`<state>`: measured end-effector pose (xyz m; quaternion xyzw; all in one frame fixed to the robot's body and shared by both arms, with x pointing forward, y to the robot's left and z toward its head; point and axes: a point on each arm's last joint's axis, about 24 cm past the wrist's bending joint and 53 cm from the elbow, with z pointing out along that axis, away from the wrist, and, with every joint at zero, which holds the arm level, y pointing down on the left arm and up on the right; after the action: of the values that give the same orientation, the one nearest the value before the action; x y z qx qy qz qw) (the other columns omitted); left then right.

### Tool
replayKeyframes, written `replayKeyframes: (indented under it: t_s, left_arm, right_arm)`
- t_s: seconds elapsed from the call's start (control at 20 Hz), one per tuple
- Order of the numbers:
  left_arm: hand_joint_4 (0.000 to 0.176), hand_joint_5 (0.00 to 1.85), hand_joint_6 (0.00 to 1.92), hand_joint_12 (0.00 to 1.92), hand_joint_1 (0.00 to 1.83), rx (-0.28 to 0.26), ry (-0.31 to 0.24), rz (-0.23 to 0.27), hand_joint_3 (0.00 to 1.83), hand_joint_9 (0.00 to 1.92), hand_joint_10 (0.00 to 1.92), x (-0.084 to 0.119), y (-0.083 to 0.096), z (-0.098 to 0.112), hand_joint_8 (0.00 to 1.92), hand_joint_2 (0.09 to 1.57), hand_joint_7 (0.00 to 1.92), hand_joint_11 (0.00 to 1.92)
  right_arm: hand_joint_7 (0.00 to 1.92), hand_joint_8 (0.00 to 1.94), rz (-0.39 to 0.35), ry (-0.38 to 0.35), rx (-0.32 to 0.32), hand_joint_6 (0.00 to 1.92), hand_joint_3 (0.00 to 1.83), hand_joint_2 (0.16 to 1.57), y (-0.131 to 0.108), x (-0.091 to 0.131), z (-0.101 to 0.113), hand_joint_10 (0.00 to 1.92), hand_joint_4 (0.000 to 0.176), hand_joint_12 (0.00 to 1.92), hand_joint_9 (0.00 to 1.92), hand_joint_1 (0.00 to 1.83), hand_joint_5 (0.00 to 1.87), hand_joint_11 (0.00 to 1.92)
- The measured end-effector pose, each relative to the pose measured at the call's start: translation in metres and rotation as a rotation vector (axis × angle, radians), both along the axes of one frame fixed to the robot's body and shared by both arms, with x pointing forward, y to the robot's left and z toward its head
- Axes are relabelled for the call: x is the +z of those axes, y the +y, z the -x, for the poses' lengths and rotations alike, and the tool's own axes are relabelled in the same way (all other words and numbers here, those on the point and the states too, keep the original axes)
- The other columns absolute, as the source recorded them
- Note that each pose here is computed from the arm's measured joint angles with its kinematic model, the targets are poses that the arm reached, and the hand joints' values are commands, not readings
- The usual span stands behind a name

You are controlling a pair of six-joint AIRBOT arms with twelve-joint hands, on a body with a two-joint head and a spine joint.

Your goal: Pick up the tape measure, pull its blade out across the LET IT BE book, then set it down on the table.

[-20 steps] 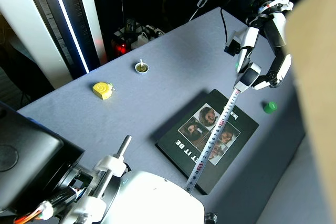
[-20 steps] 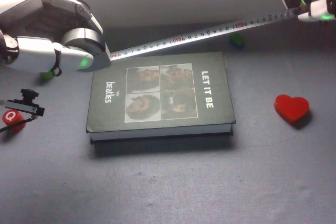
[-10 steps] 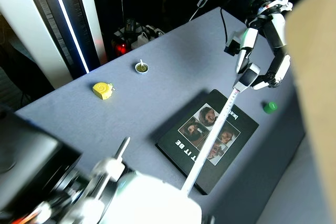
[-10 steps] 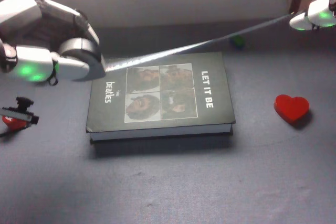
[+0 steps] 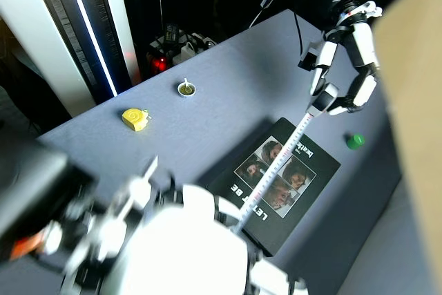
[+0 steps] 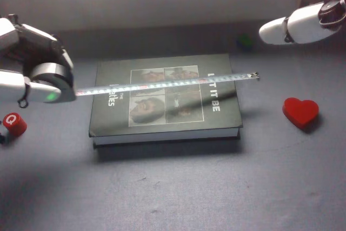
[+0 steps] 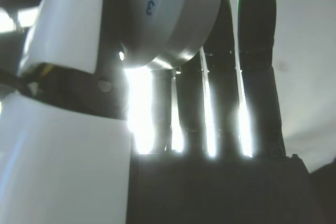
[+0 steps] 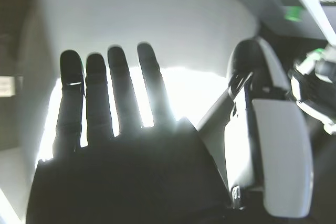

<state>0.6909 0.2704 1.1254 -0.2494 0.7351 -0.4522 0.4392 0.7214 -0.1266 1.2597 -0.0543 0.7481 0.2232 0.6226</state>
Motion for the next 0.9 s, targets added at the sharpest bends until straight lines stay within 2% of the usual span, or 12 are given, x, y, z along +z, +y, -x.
replayKeyframes:
  t_s: [0.1,0.3,0.5,0.65,0.8,0.9]
  left_arm:
    - [0.0,0.91,0.93,1.23,1.38,-0.017,-0.01,-0.017,0.0,0.89,1.29,-0.005,0.01,-0.004,0.86,1.11,1.07,0.8]
    - [0.0,0.91,0.93,1.23,1.38,-0.064,-0.011,-0.017,0.0,0.89,1.29,-0.012,0.007,-0.011,0.85,1.11,1.08,0.8]
    - [0.0,0.88,0.97,1.23,1.38,-0.056,-0.025,-0.025,0.0,0.89,1.28,-0.009,0.018,-0.016,0.86,1.11,1.08,0.8]
    - [0.0,0.88,0.97,1.22,1.38,-0.052,-0.025,-0.044,0.0,0.89,1.28,-0.013,0.023,-0.019,0.89,1.11,1.07,0.81]
    - [0.0,0.85,1.03,1.22,1.38,-0.047,-0.008,-0.034,0.0,0.89,1.29,-0.018,0.029,-0.021,0.84,1.12,1.07,0.8]
    - [0.0,0.85,1.05,1.22,1.38,-0.048,0.003,-0.052,0.0,0.9,1.29,-0.023,0.033,-0.02,0.79,1.11,1.08,0.79]
  right_arm:
    - [0.03,0.0,0.001,-0.002,0.021,0.0,0.0,1.12,0.012,0.002,0.014,0.0,0.083,0.46,0.03,0.0,0.03,0.0]
    - [0.03,0.0,-0.019,-0.009,0.066,0.0,0.0,1.12,0.036,0.01,0.038,0.0,0.083,0.45,0.03,0.0,0.02,0.0]
    - [0.03,0.0,-0.038,0.016,0.048,0.0,0.0,1.12,0.049,0.008,0.057,0.0,0.087,0.48,0.03,0.0,0.02,0.0]
    - [0.03,0.0,-0.07,0.026,0.023,0.0,0.0,1.12,0.049,0.012,0.062,0.0,0.087,0.48,0.03,0.0,0.02,0.0]
    - [0.02,0.0,-0.072,0.032,0.017,0.0,0.0,1.12,0.05,0.011,0.065,0.0,0.087,0.53,0.01,0.0,0.02,0.0]
    - [0.01,0.0,-0.068,0.031,0.017,0.0,0.0,1.12,0.048,0.01,0.065,0.0,0.088,0.43,0.0,0.0,0.0,0.0]
